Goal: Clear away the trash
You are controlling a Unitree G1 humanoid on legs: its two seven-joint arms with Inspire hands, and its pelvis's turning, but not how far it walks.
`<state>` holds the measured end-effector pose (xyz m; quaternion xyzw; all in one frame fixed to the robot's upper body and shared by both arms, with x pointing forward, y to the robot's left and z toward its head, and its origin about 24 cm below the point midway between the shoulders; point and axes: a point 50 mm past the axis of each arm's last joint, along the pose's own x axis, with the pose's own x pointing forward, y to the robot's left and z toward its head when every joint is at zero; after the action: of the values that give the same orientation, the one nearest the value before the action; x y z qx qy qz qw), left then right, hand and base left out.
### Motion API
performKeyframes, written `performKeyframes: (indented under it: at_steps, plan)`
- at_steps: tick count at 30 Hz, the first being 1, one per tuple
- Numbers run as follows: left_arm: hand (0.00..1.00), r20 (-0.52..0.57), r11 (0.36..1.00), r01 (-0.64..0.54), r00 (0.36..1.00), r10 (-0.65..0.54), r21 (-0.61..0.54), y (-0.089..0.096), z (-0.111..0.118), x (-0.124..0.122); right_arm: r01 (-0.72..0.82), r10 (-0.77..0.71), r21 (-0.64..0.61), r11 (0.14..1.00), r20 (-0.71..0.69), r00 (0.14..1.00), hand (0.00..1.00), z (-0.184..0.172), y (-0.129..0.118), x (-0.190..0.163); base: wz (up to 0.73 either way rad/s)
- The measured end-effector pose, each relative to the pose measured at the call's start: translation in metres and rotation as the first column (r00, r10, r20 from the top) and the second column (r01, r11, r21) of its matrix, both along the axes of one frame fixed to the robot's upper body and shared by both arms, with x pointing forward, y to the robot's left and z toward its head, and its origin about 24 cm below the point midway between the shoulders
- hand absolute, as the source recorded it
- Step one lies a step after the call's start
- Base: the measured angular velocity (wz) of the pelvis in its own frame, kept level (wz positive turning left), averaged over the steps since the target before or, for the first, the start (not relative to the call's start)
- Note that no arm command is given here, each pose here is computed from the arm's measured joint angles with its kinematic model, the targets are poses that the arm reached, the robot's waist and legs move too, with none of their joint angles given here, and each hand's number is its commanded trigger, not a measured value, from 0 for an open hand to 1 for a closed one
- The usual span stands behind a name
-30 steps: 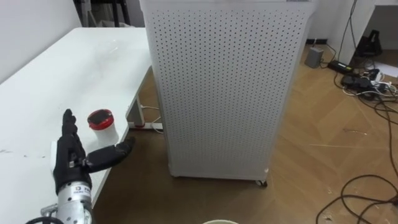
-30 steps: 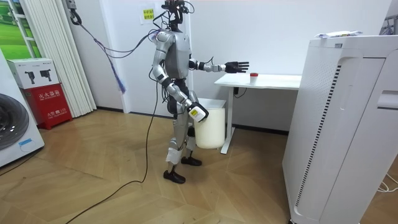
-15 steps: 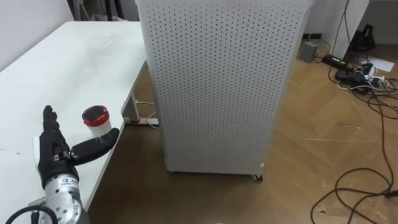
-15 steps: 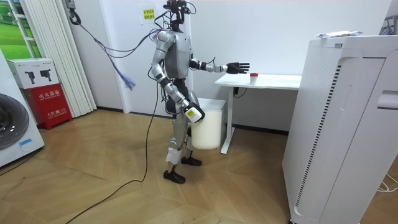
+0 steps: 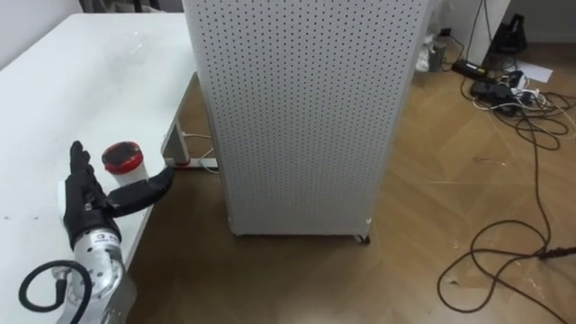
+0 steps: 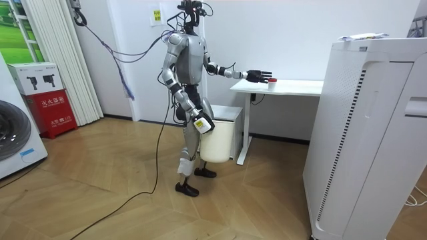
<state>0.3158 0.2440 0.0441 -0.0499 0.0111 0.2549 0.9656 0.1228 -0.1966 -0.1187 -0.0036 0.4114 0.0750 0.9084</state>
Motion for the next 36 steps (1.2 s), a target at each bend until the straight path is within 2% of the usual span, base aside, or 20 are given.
performKeyframes:
  at_steps: [9, 23, 29, 30, 31, 32, 33, 36]
  plan:
    - [0.0, -0.02, 0.998, -0.001, 1.0, 0.0, -0.07, 0.0, 0.001, 0.01, 0.052, -0.052, -0.013, 0.999, -0.016, 0.999, 1.0, -0.004, 0.004, 0.005, -0.01]
    - [0.0, -0.012, 0.998, -0.038, 0.999, 0.037, -0.057, 0.011, 0.024, 0.033, 0.059, -0.059, -0.02, 0.998, 0.01, 0.998, 1.0, 0.0, 0.002, 0.017, -0.02]
    - [0.0, -0.009, 0.997, -0.061, 0.998, 0.061, -0.037, 0.018, 0.028, 0.032, 0.049, -0.048, -0.015, 0.999, 0.021, 0.999, 1.0, 0.001, 0.005, 0.022, -0.03]
    - [0.16, -0.006, 0.997, -0.068, 0.998, 0.068, -0.029, 0.021, 0.029, 0.032, 0.043, -0.043, -0.012, 0.999, 0.025, 0.999, 1.0, 0.002, 0.006, 0.024, -0.03]
    - [0.64, -0.005, 0.997, -0.074, 0.997, 0.074, -0.025, 0.023, 0.03, 0.032, 0.043, -0.043, -0.009, 0.999, 0.027, 0.999, 1.0, 0.002, 0.007, 0.025, -0.07]
    - [0.75, 0.001, 0.996, -0.086, 0.996, 0.086, -0.019, 0.025, 0.032, 0.032, 0.042, -0.042, -0.008, 0.999, 0.031, 0.999, 1.0, 0.003, 0.009, 0.027, -0.08]
    - [1.0, 0.006, 0.995, -0.095, 0.995, 0.095, -0.016, 0.026, 0.034, 0.032, 0.04, -0.04, -0.003, 0.999, 0.029, 0.999, 1.0, 0.003, 0.01, 0.027, -0.06]
    - [1.0, 0.025, 0.993, -0.121, 0.992, 0.121, -0.009, 0.03, 0.04, 0.033, 0.053, -0.054, 0.01, 0.999, 0.028, 0.998, 1.0, 0.003, 0.01, 0.027, 0.0]
